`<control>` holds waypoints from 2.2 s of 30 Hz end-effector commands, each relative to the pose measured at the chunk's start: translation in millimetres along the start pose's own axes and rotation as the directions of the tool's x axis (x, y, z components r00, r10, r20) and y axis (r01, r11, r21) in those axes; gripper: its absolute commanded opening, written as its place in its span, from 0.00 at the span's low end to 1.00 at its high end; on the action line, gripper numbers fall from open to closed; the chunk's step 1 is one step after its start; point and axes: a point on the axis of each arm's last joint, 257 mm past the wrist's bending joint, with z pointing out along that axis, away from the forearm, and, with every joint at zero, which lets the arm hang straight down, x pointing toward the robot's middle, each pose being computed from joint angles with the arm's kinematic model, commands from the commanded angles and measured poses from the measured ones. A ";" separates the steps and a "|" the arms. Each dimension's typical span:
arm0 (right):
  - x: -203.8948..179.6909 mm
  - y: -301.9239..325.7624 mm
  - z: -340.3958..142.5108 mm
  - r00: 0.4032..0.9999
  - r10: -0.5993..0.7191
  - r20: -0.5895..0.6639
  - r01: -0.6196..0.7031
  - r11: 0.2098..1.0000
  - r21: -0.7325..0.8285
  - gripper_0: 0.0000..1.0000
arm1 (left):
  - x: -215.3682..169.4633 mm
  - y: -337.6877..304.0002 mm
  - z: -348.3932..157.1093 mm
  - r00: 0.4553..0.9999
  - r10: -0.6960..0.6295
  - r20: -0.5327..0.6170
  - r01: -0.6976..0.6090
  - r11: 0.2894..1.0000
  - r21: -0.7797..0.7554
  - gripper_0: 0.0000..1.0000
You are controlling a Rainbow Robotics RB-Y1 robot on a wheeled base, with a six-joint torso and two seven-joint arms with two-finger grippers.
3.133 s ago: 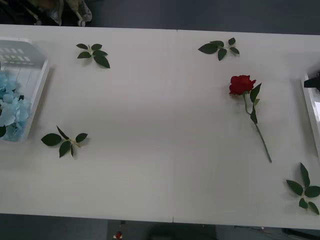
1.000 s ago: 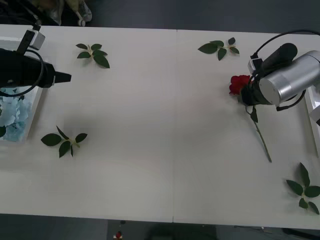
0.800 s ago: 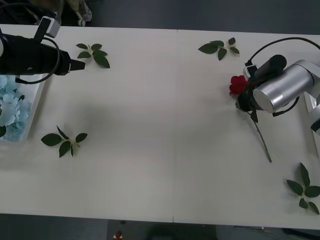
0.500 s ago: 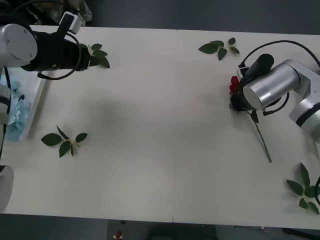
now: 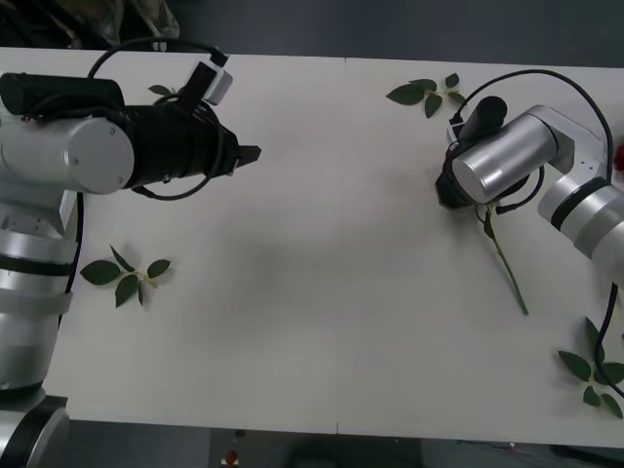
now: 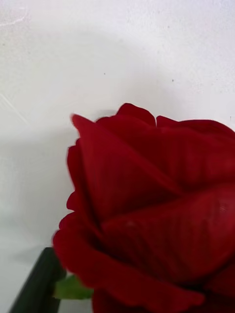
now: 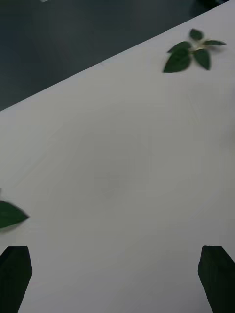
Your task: Put the red flowers into the right box and the blue flowers into the left box
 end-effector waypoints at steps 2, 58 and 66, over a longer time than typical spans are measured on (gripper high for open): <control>-23.1 4.4 -10.4 0.998 0.036 0.043 -0.036 0.999 -0.010 0.26 | -12.8 -48.9 -24.0 0.996 0.011 0.090 -0.021 0.994 0.109 1.00; -5.7 -287.3 -149.6 0.992 0.089 0.091 -0.095 0.993 0.068 0.00 | 22.1 -119.0 -64.3 0.994 0.049 0.099 -0.075 0.957 0.279 1.00; -20.5 -338.4 -152.3 0.979 0.131 0.157 -0.151 0.981 0.122 0.00 | 22.1 -119.0 -64.3 0.994 0.049 0.099 -0.075 0.957 0.279 1.00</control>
